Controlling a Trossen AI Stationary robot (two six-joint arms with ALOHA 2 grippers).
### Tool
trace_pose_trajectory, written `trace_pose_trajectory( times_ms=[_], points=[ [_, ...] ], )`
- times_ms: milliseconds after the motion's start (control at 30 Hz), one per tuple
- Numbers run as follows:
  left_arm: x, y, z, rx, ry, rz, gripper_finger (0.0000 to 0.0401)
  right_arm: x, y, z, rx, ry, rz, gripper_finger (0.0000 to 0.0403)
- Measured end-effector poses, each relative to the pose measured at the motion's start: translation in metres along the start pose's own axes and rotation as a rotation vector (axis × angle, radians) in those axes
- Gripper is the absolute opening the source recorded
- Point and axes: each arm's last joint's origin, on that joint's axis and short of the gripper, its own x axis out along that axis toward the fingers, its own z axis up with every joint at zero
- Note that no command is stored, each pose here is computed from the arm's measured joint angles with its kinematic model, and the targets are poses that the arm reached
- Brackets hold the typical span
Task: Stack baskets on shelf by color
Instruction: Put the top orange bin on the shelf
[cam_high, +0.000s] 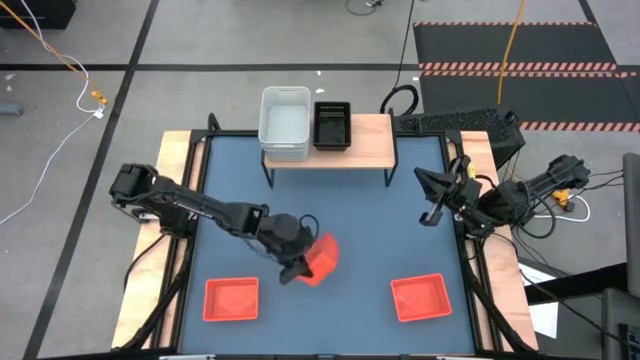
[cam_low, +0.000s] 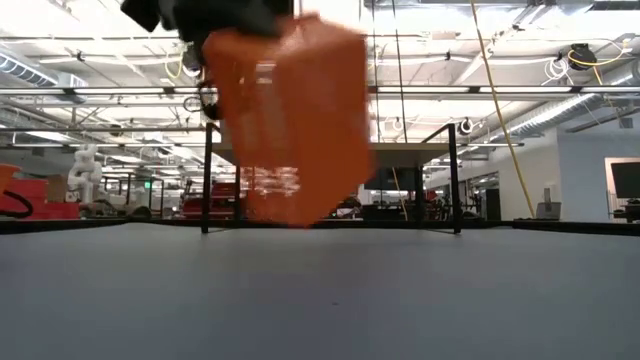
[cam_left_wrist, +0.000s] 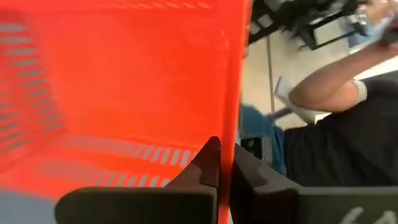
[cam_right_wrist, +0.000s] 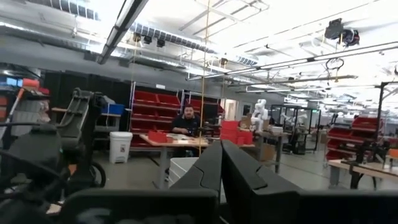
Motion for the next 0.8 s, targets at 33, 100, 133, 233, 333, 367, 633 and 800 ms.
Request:
trace_pose_trajectory(
  times_ms=[33, 100, 133, 233, 333, 367, 633, 800],
  points=[
    [0.001, -0.003, 0.001, 0.039, -0.028, -0.011, 0.0009, 0.0, 0.0, -0.001, 0.008, 0.004, 0.002, 0.0],
    [-0.001, -0.002, 0.005, 0.072, -0.072, 0.003, 0.0006, 0.0, 0.001, -0.002, 0.018, 0.017, 0.009, 0.0],
    [-0.002, 0.001, 0.008, 0.075, -0.082, 0.022, 0.0005, 0.0, 0.002, -0.003, 0.024, 0.021, 0.011, 0.0],
    [-0.007, 0.003, 0.017, 0.118, -0.088, 0.053, 0.0005, 0.0, 0.002, -0.005, 0.039, 0.045, -0.005, 0.0],
    [-0.012, -0.006, 0.033, 0.21, -0.072, 0.049, 0.0004, -0.001, 0.0, -0.009, -0.023, 0.144, -0.124, 0.0],
    [-0.014, -0.009, 0.039, 0.235, -0.058, 0.063, 0.0004, -0.001, -0.001, -0.009, -0.065, 0.195, -0.19, 0.0],
    [-0.042, -0.044, 0.115, 0.476, -0.088, 0.317, 0.0004, -0.017, 0.002, -0.011, -0.167, 0.403, -0.408, 0.0],
    [-0.082, -0.073, 0.165, 0.707, -0.284, 0.496, 0.0006, -0.027, 0.013, -0.007, -0.135, 0.399, -0.324, 0.0]
  ],
)
